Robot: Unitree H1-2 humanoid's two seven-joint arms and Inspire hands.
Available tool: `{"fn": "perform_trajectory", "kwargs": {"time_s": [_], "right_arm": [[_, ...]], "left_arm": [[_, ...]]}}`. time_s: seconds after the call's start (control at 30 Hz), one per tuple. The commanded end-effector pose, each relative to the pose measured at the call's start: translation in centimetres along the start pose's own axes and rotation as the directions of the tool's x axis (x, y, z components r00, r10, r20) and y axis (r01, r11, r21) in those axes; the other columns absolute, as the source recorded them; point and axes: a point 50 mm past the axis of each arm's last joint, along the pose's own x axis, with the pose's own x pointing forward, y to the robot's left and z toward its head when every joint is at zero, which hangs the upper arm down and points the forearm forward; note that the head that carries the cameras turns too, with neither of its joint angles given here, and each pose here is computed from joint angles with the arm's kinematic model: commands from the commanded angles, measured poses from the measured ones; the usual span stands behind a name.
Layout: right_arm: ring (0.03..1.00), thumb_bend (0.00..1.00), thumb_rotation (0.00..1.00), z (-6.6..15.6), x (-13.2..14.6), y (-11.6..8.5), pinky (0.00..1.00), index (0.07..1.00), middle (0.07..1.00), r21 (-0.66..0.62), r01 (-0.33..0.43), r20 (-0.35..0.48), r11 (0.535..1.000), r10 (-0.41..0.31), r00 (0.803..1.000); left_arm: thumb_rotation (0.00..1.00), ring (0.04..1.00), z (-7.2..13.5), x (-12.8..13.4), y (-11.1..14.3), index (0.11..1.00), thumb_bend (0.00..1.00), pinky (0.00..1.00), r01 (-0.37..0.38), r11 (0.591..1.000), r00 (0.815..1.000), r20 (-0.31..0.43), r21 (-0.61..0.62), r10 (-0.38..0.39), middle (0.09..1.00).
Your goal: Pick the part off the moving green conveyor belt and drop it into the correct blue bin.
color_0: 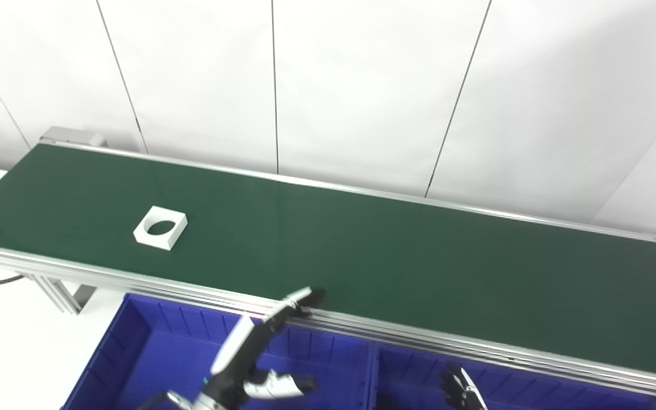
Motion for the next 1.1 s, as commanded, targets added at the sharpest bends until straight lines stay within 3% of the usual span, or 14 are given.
{"fn": "perform_trajectory", "kwargs": {"time_s": [0.0, 0.1, 0.2, 0.4, 0.7, 0.9, 1.07], "right_arm": [[0.87, 0.95, 0.5, 1.2, 0.6, 0.1, 0.84, 0.928, 0.881, 0.022, 0.019, 0.083, 1.0, -0.021, 0.996], [0.859, 0.95, 0.49, 1.3, 0.6, 0.3, 0.82, 0.921, 0.877, 0.019, 0.026, 0.09, 0.999, -0.027, 0.996], [0.86, 0.94, 0.48, 1.3, 0.6, 0.3, 0.82, 0.919, 0.876, 0.024, 0.025, 0.089, 0.999, -0.027, 0.996], [0.859, 0.93, 0.48, 1.3, 0.5, 0.3, 0.81, 0.913, 0.873, 0.006, 0.029, 0.092, 1.0, -0.029, 0.995], [0.852, 0.94, 0.46, 1.4, 0.6, 0.4, 0.81, 0.909, 0.871, 0.026, 0.022, 0.093, 0.999, -0.025, 0.995], [0.837, 0.95, 0.48, 1.6, 0.3, 0.2, 0.81, 0.897, 0.855, 0.004, 0.036, 0.106, 0.999, -0.036, 0.994], [0.836, 0.95, 0.48, 1.7, 0.2, 0.0, 0.81, 0.9, 0.857, 0.006, 0.034, 0.108, 0.999, -0.035, 0.994]], "left_arm": [[0.79, 0.841, 1.4, 1.4, 1.8, 0.865, 0.83, 0.78, -0.024, 0.997, 0.994, 0.11, 0.071, 0.016, 0.864], [0.82, 0.844, 1.8, 2.2, 3.5, 0.867, 0.84, 0.78, -0.028, 0.995, 0.99, 0.138, 0.1, 0.014, 0.864], [0.8, 0.88, 2.0, 2.9, 5.1, 0.892, 0.78, 0.84, -0.025, 0.992, 0.988, 0.153, 0.126, 0.005, 0.895], [0.79, 0.896, 1.3, 5.0, 8.9, 0.907, 0.79, 0.84, -0.05, 0.976, 0.989, 0.149, 0.211, 0.018, 0.911], [0.58, 0.916, -1.3, 7.5, 12.2, 0.933, 0.78, 0.85, -0.023, 0.955, 0.998, 0.065, 0.295, 0.004, 0.932], [0.42, 0.92, -3.1, 10.7, 14.4, 0.932, 0.77, 0.89, -0.034, 0.937, 0.999, 0.015, 0.349, 0.03, 0.932], [0.37, 0.943, -4.4, 13.0, 16.2, 0.95, 0.81, 0.91, -0.001, 0.909, 0.999, -0.043, 0.417, 0.021, 0.948]]}}
